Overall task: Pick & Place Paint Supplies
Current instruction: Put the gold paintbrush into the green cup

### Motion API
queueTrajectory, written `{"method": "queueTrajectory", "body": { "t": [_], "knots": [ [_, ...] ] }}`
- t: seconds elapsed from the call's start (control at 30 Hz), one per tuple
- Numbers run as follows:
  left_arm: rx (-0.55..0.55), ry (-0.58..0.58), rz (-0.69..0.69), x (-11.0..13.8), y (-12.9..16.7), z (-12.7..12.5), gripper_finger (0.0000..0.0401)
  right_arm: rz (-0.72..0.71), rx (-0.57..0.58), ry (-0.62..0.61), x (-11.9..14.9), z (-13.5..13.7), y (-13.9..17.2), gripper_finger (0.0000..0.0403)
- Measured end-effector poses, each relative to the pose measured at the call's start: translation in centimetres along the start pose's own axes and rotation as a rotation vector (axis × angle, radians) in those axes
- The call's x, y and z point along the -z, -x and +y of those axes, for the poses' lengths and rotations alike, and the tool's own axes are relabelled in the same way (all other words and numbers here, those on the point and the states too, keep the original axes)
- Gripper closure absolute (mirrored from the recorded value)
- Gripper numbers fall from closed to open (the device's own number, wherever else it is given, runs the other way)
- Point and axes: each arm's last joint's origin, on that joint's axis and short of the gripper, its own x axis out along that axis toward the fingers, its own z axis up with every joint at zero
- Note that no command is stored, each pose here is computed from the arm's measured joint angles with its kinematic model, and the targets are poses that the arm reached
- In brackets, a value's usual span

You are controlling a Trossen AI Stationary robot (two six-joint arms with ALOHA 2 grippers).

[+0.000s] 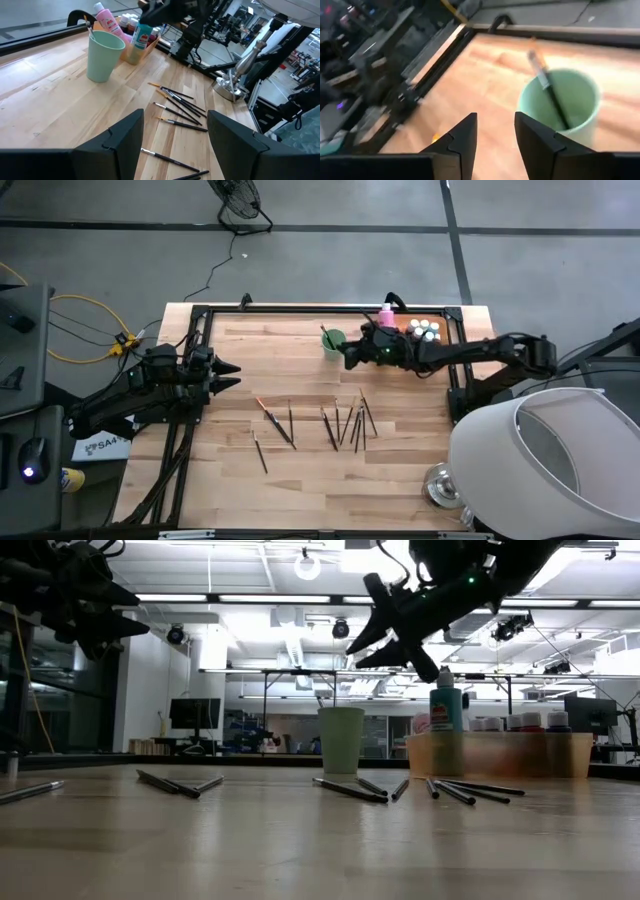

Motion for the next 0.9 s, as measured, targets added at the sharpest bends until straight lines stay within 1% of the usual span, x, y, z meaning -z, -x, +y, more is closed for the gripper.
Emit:
{"method": "queueTrajectory", "body": {
  "t": [0.2, 0.5, 0.73, 0.83, 0.9],
  "knots": [
    [0.0, 0.0, 0.0, 0.0, 0.0, 0.0, 0.0187, 0.085, -0.05, -0.032, 1.3, 1.0, 0.3, 0.0289],
    [0.0, 0.0, 0.0, 0.0, 0.0, 0.0, 0.0187, 0.147, -0.113, 0.004, 3.5, 3.1, 1.2, 0.0292],
    [0.0, 0.0, 0.0, 0.0, 0.0, 0.0, 0.0187, 0.254, -0.033, 0.064, 5.9, 3.5, 2.0, 0.0292],
    [0.0, 0.0, 0.0, 0.0, 0.0, 0.0, 0.0187, 0.31, 0.037, 0.034, 6.6, 3.0, 2.3, 0.0292],
    [0.0, 0.0, 0.0, 0.0, 0.0, 0.0, 0.0187, 0.356, 0.101, -0.002, 6.4, 2.8, 2.4, 0.0292]
  ]
}}
